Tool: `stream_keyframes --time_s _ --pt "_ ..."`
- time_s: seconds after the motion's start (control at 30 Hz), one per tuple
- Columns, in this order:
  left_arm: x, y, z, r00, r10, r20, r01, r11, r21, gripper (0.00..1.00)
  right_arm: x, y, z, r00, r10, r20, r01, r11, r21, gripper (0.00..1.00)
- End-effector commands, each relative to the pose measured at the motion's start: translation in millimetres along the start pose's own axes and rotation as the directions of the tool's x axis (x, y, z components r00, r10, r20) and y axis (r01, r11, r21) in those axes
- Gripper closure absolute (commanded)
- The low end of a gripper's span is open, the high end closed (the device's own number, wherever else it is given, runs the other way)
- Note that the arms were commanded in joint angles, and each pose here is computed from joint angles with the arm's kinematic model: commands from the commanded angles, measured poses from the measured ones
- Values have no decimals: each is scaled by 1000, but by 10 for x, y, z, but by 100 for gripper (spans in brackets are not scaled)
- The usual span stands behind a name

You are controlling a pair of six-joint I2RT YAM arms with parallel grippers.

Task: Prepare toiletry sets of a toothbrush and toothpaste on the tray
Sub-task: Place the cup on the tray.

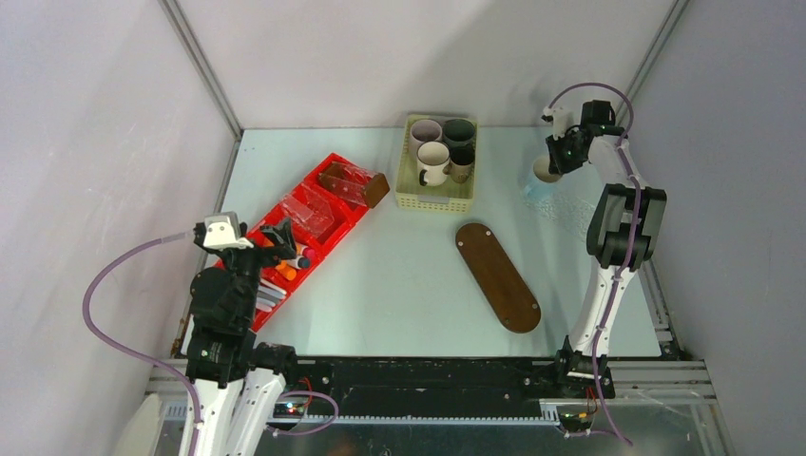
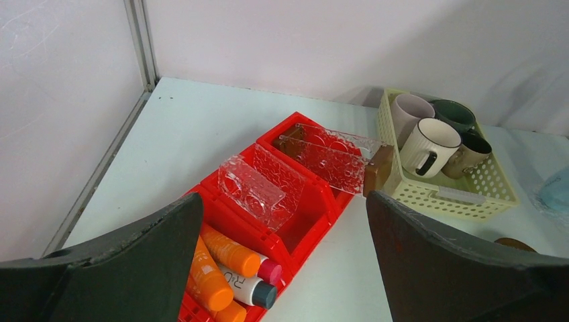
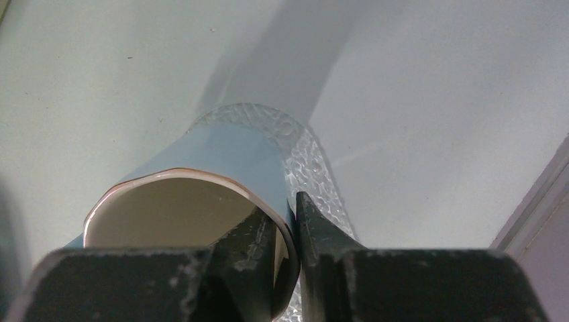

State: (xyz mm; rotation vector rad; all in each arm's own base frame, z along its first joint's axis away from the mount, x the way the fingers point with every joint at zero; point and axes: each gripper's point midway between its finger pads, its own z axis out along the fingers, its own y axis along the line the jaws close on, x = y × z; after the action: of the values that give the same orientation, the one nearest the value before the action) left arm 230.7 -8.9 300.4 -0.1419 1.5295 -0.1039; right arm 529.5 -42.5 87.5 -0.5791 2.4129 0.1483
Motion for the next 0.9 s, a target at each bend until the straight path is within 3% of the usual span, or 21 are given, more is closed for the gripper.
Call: stream_keyframes --time_s 0.0,0.2,0.4,0.6,0.77,0.87 --pt "-107 -60 22 999 17 32 -18 999 31 2 -344 -56 -141 994 -54 92 53 998 21 76" --pt "-105 -67 22 999 17 31 -18 999 35 2 -480 -66 -257 991 -33 129 28 999 44 45" --pt "-118 -66 10 999 16 37 -17 999 36 2 -667 -116 -471 986 32 166 -55 989 136 23" --pt "-148 -60 -13 999 13 50 -14 999 34 2 -886 -114 -862 935 223 277 -296 920 257 16" --pt "-164 -63 -32 998 8 59 -10 999 36 2 -737 -87 -1013 788 481 385 -602 735 313 15" --pt "-168 -67 -40 998 6 62 -8 999 38 2 -622 5 -991 706 580 407 -702 647 297 17"
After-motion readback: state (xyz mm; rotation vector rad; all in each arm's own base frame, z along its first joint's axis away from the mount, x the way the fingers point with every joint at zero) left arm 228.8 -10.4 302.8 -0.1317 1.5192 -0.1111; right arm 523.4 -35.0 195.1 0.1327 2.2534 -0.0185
